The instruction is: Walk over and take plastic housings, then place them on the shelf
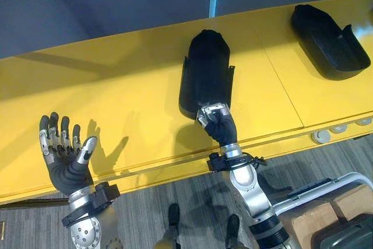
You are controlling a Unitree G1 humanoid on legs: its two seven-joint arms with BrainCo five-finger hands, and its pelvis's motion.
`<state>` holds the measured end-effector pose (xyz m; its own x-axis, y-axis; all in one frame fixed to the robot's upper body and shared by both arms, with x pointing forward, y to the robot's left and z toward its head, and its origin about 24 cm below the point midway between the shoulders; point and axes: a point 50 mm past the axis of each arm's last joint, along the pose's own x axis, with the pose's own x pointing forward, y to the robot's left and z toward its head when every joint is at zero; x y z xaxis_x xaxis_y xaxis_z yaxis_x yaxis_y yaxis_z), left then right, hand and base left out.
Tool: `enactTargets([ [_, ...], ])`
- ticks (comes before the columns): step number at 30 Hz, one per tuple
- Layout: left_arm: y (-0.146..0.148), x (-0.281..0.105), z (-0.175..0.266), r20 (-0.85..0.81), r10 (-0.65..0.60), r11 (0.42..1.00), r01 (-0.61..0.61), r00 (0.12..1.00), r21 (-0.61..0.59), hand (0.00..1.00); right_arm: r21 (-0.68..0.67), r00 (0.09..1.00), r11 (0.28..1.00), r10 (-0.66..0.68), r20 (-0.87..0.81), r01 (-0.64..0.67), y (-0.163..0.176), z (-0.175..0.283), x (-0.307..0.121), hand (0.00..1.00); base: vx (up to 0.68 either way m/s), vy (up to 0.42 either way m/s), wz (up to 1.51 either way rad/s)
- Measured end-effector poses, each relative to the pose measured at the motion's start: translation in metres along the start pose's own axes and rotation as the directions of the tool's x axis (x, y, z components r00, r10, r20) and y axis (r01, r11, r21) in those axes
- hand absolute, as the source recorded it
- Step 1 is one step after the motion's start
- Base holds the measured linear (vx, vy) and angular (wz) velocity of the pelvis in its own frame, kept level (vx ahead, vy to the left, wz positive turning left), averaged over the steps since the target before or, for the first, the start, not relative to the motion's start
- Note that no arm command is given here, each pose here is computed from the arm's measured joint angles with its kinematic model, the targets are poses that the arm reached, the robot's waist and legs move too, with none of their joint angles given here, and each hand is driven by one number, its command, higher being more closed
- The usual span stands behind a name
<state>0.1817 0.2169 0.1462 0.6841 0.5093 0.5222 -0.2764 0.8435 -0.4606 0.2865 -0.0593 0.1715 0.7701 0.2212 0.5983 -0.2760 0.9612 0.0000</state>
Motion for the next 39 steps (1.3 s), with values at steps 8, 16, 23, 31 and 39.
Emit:
enactTargets([
  [8,-0.002,0.003,0.001,0.013,-0.008,1.0,0.008,1.0,-0.01,0.0,-0.064,0.992,0.99,-0.127,-0.021,0.125,-0.023,-0.007,0.005,1.0,0.0,0.0,0.0],
  [16,-0.005,0.005,0.001,0.022,-0.015,1.0,0.015,1.0,-0.019,0.0,-0.094,0.981,0.977,-0.192,0.009,0.192,-0.036,-0.002,0.01,1.0,0.0,0.0,0.0],
  [23,-0.007,0.005,0.001,0.021,-0.039,0.999,0.04,0.999,-0.023,0.0,-0.107,0.971,0.965,-0.239,0.0,0.238,-0.048,-0.002,0.007,1.0,0.0,0.0,0.0],
  [31,-0.027,0.006,-0.003,0.008,-0.175,0.983,0.175,0.985,-0.058,0.0,-0.19,0.936,0.92,-0.32,0.144,0.343,-0.09,0.041,-0.03,0.0,0.0,0.006,-0.08],
  [39,-0.031,0.001,-0.011,-0.037,-0.221,0.974,0.219,0.975,-0.054,0.0,-0.36,0.933,0.861,-0.341,0.117,0.36,-0.123,0.059,-0.08,0.0,0.01,0.014,-1.06],
])
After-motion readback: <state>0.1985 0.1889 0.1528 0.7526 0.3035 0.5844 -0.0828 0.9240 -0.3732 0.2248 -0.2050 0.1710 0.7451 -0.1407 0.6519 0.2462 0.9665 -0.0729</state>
